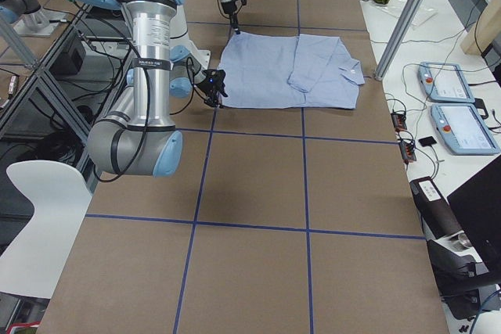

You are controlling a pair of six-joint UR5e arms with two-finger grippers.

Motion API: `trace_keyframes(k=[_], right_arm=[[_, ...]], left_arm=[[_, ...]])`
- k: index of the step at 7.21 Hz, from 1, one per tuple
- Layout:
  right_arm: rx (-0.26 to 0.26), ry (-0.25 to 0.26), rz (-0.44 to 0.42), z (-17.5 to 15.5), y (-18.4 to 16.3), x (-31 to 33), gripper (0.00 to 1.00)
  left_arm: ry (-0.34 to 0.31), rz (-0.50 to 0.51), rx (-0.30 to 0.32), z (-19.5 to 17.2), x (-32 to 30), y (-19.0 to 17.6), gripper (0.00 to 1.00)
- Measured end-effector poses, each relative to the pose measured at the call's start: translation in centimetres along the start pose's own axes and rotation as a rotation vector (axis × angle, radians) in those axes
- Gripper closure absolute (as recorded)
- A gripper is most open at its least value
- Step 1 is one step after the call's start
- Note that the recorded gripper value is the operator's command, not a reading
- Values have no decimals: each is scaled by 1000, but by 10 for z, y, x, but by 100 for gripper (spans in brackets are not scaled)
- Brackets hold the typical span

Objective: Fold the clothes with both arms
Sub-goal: 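Position the right gripper at the hem corner nearest it and grasp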

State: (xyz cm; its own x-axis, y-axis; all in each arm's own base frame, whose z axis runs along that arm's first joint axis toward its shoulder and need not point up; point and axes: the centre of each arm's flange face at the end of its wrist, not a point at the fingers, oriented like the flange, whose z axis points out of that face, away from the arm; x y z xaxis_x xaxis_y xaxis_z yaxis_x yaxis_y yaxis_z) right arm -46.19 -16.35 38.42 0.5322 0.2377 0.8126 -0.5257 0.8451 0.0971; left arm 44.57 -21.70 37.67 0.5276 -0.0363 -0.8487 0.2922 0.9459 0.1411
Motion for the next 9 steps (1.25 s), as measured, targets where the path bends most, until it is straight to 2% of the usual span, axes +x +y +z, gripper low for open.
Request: trace_keyframes(k=[4,6,9], right_arm=[[2,3,-6,14,14,-9,54],[1,7,-9,16,15,-8,77],[2,12,-12,17,15,-7,78]], left_arm=[[8,-2,0,-3,3,-1,100],[8,-2,0,-3,3,-1,100],[12,-3,1,-5,3,-2,100]])
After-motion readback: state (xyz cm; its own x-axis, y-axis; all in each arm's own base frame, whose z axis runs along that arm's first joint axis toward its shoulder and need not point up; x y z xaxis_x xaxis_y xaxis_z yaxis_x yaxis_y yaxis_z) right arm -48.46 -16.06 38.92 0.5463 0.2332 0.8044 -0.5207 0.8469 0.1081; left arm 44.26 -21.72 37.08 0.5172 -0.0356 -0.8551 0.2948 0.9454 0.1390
